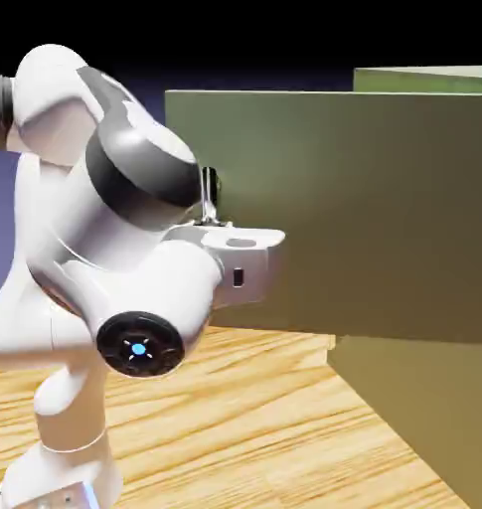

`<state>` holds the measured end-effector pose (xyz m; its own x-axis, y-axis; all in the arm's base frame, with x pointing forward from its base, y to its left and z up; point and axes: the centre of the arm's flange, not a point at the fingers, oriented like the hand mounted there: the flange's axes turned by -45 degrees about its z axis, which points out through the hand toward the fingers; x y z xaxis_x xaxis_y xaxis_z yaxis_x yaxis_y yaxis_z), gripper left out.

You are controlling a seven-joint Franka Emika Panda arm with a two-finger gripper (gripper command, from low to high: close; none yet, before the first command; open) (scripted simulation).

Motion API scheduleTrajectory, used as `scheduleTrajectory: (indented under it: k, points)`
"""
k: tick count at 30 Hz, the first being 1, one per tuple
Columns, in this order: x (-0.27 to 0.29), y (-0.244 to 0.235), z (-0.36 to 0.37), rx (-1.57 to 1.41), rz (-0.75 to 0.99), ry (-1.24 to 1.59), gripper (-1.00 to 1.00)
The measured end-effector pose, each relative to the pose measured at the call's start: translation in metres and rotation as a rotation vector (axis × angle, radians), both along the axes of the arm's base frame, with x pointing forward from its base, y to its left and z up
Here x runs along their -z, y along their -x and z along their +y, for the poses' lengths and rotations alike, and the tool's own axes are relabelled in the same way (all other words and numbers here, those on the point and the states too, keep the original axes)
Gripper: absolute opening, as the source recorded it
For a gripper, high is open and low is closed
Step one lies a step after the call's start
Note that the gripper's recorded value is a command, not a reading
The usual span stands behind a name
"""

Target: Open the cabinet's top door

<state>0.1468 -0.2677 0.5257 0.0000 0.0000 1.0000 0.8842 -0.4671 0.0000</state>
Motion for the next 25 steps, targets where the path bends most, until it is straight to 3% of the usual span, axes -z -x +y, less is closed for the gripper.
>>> scheduleTrajectory:
  k: [25]
  points:
    - [0.000, -0.008, -0.199, -0.425, 0.000, -0.001, -1.00]
